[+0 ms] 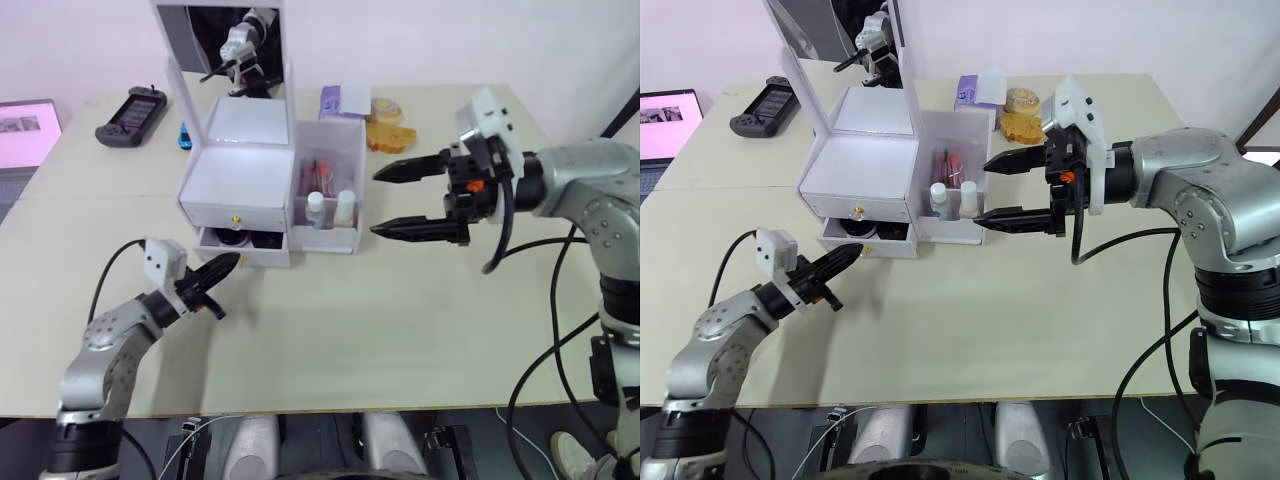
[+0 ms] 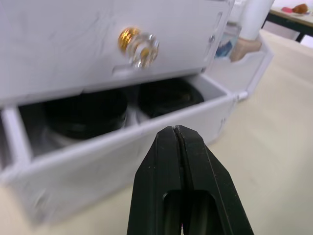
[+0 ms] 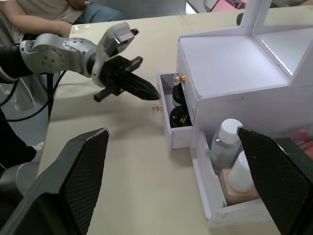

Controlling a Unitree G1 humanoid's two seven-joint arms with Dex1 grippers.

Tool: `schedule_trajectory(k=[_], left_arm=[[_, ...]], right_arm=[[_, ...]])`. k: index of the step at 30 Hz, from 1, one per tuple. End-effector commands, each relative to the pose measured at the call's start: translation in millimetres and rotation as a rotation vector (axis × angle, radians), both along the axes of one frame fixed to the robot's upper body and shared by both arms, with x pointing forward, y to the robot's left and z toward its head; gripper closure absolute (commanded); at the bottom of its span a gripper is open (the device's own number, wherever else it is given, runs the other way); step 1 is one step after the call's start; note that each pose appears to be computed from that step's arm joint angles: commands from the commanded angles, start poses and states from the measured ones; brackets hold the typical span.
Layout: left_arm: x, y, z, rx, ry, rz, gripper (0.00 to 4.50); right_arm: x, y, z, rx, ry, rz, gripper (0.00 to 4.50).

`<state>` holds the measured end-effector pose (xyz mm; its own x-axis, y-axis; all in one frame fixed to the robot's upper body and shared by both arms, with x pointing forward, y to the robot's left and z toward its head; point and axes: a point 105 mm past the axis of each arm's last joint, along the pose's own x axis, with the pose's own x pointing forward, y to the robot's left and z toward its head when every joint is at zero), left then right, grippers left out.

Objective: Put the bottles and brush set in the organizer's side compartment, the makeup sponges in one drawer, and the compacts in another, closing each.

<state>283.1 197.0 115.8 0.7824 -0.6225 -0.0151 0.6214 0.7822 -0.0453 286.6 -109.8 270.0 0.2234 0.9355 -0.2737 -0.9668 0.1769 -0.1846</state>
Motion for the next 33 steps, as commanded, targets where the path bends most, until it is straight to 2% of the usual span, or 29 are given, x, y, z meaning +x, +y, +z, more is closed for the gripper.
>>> schedule_trajectory(k=[1, 5, 12, 27, 33], left_arm=[[-6.6, 6.8, 11.9, 0.003, -0.04, 0.01, 4.48], [-2.0, 9.4, 3.2, 0.003, -0.015, 0.046, 4.48], [24.1, 0.7, -7.5, 0.034, 0.003, 0.041, 4.48], [61.9, -12.5, 0.3, 0.042, -0.049, 0.038, 4.48], [70.3, -10.8, 3.5, 0.057, -0.067, 0.062, 4.48]], right_arm=[[-5.5, 0.8, 12.1, 0.016, -0.054, 0.012, 0.0], [-3.5, 4.3, 12.1, 0.024, -0.054, 0.022, 0.0], [-3.0, 4.7, 14.7, 0.021, -0.062, 0.028, 0.0], [-5.2, 1.7, 13.4, 0.017, -0.063, 0.009, 0.0], [-5.8, 0.6, 12.4, 0.017, -0.062, 0.003, 0.0]])
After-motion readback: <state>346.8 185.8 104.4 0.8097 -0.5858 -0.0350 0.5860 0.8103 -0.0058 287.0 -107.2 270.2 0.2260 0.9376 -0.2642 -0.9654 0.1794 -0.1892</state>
